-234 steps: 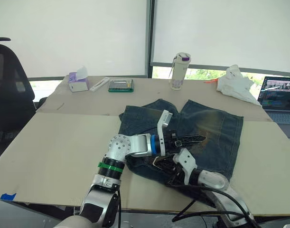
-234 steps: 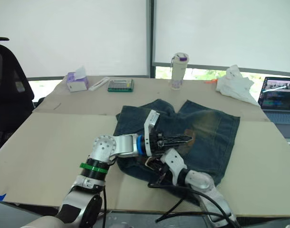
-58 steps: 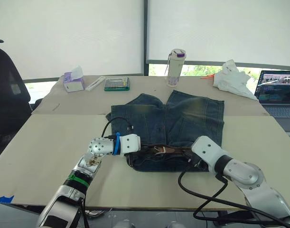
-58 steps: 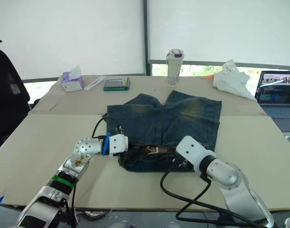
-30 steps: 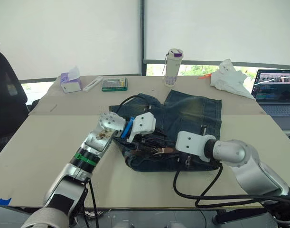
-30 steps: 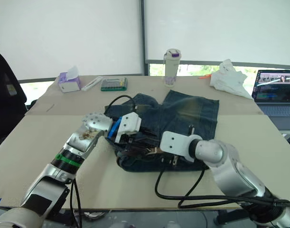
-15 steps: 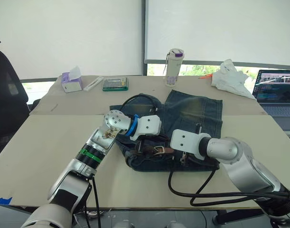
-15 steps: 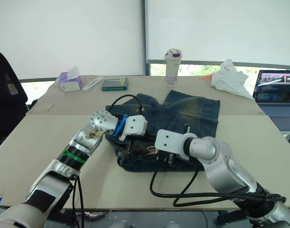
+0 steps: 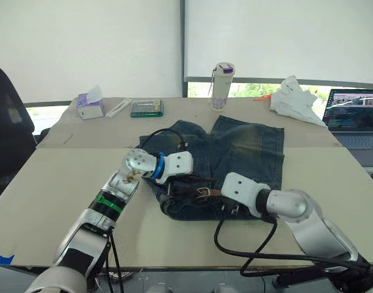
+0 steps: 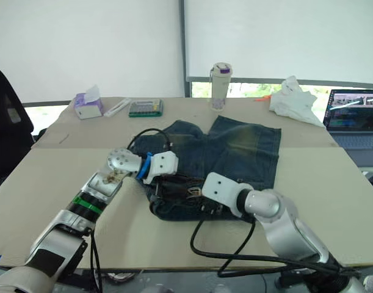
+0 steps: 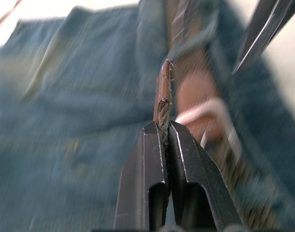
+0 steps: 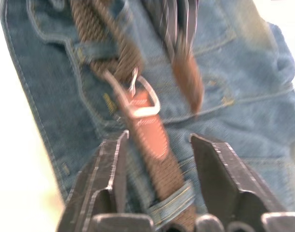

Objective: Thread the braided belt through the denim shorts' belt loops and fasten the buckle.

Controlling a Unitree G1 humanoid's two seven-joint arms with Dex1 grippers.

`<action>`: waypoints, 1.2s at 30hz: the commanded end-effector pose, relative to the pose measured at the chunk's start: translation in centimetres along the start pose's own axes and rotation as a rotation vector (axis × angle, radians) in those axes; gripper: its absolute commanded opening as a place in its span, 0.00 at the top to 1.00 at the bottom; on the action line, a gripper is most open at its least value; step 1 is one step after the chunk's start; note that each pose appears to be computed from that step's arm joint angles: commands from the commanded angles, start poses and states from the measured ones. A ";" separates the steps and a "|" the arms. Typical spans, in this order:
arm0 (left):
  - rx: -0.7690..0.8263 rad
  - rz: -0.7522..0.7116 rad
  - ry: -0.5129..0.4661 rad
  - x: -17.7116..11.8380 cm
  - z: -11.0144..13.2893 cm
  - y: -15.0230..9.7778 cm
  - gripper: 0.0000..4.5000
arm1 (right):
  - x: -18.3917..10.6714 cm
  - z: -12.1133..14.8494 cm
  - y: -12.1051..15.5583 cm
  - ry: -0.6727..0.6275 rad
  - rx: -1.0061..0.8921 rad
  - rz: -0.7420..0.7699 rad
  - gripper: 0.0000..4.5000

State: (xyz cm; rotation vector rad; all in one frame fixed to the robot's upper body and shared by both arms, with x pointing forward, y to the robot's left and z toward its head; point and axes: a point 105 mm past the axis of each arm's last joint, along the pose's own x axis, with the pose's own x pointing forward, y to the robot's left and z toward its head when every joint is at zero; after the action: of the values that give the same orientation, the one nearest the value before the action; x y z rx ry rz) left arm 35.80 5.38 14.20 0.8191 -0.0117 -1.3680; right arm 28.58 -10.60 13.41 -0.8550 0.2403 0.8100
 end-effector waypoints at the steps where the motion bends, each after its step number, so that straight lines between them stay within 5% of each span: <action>1: 0.087 0.050 0.014 -0.6 -0.2 0.4 1.00 | 0.3 0.4 -0.6 -0.022 -0.029 -0.055 0.51; 13: 0.259 0.078 -0.004 -1.3 -0.6 -0.1 1.00 | 1.8 -0.7 -0.4 0.023 -0.085 -0.062 0.51; 20: 0.472 -0.019 0.030 -0.6 -1.5 -2.2 1.00 | 2.0 0.1 -0.6 -0.012 -0.089 -0.085 0.99; 36: 0.616 -0.019 -0.011 1.4 0.6 -2.0 1.00 | 1.4 2.4 -0.2 -0.102 -0.073 -0.077 0.99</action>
State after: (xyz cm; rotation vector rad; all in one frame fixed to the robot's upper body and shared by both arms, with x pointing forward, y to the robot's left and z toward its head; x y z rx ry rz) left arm 34.75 5.45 12.02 1.2877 -0.3677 -1.3795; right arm 29.78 -9.38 11.87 -0.8840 0.2076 0.7839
